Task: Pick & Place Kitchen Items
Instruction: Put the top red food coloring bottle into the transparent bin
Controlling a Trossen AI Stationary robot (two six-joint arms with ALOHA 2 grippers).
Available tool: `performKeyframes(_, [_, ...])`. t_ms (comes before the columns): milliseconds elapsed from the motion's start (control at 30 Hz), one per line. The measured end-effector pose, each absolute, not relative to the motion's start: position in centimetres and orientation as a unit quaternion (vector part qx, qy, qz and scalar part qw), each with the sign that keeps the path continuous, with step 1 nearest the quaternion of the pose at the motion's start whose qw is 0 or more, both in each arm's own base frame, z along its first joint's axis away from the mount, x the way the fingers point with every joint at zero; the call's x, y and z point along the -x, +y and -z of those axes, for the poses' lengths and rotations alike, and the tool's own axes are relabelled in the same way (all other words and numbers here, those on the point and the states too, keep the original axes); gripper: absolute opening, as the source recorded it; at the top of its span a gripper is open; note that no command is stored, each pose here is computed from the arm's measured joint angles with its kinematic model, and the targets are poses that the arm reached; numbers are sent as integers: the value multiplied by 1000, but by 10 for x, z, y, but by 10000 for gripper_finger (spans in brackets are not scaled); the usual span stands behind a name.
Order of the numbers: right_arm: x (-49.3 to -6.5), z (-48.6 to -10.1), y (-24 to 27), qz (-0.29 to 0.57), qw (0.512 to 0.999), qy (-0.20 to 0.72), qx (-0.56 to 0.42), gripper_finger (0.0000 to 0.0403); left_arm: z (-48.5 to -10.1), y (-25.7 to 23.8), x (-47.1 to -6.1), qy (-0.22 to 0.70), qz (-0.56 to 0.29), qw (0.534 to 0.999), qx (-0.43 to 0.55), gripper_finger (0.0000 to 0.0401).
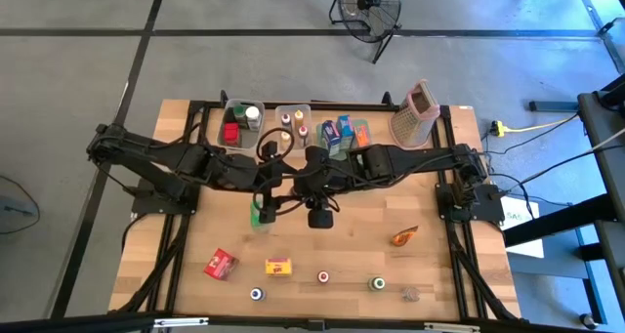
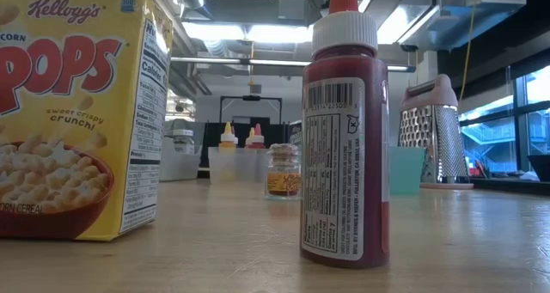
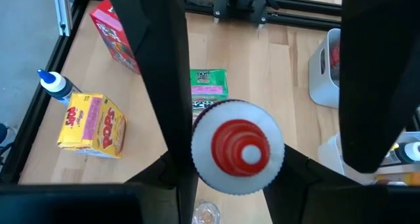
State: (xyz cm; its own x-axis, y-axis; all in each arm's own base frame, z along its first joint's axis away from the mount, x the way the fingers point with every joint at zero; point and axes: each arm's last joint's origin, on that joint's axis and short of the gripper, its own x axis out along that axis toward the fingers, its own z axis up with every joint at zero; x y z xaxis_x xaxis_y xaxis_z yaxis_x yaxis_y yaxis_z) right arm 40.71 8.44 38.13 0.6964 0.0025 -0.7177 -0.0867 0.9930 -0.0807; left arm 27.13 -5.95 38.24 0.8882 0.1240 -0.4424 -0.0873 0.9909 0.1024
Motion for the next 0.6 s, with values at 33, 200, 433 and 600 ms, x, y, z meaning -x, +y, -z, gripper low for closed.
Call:
performKeyframes(33, [-407,-381,84,-24,919,389,54,135,-382,-59,-271,230,-56,971,-40,265])
performKeyframes(200, [-407,-381,84,-24,919,389,54,135,-382,-58,-273,232,-54,970,-39,265])
performKeyframes(433, [-406,-380,84,-25,917,395,57,135,-379,-60,-277,233,-46,970,-42,242])
performKeyframes(600, [-406,-381,85,-26,917,394,55,135,-380,-60,-278,227,-39,972,-44,222])
